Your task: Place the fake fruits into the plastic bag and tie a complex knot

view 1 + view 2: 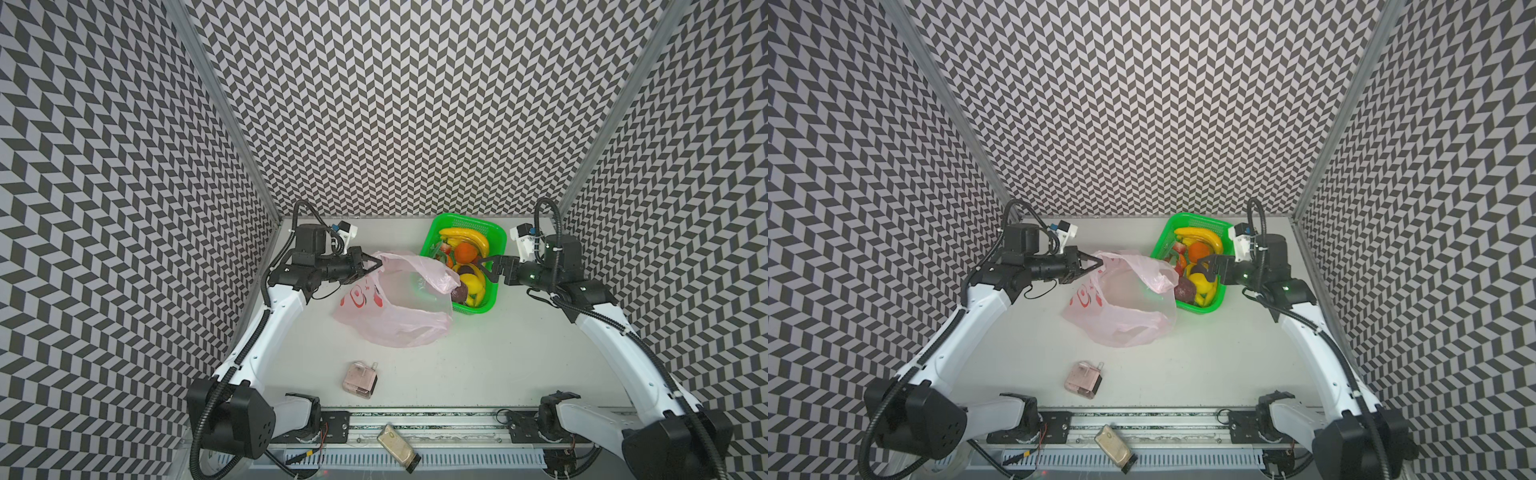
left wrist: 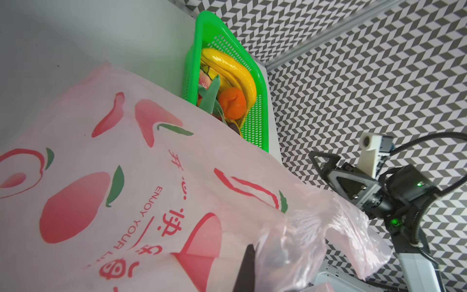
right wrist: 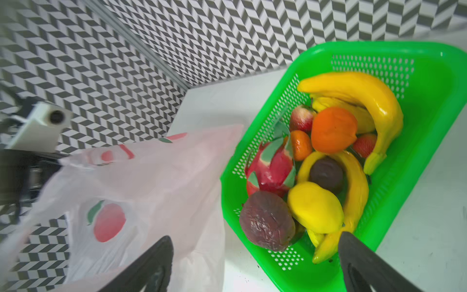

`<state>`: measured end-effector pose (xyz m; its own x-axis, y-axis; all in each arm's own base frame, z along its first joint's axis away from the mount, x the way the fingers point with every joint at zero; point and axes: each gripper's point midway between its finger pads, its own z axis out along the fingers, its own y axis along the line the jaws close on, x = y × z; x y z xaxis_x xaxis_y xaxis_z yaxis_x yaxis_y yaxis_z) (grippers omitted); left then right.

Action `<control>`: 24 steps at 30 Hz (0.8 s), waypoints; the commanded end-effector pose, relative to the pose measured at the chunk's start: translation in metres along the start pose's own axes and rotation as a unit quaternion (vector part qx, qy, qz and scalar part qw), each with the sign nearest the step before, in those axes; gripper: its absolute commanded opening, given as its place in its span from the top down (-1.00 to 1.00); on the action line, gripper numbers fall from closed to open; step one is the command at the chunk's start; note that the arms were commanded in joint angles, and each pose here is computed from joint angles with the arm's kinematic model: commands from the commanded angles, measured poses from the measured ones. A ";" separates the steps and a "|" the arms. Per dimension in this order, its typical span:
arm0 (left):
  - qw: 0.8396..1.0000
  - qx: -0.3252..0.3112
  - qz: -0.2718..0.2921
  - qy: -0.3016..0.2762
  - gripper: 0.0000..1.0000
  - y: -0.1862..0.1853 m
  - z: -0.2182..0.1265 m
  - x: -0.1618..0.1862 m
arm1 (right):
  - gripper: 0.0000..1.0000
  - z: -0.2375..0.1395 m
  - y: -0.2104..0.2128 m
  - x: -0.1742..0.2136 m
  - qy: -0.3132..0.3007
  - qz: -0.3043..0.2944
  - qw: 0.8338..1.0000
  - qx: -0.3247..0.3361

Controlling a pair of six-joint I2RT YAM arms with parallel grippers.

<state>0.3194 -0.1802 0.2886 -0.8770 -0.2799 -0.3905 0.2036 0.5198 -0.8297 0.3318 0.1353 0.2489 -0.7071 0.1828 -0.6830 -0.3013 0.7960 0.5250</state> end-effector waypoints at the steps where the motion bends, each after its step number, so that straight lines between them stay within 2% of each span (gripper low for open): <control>1: 0.997 -0.007 -0.042 -0.062 1.00 -0.009 -0.017 -0.019 | -0.99 0.010 -0.008 0.009 0.015 0.025 1.000 0.005; 5: 0.993 -0.010 -0.091 -0.078 1.00 -0.010 -0.024 -0.022 | -0.97 0.030 -0.015 0.029 0.055 0.019 0.998 0.026; 12: 0.982 -0.042 -0.163 -0.084 1.00 0.005 -0.025 -0.019 | -0.99 0.069 -0.003 0.066 0.123 0.006 0.991 0.045; 24: 0.978 -0.043 -0.181 -0.090 1.00 0.012 -0.025 -0.015 | -0.98 0.105 -0.001 0.077 0.133 0.018 0.989 0.059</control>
<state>0.3242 -0.1537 0.2864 -0.8112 -0.5683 -0.1379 -0.1551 0.4364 -0.8863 0.3254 0.2033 0.1285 -0.8941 0.0209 -0.4474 -0.2119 0.8603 0.4637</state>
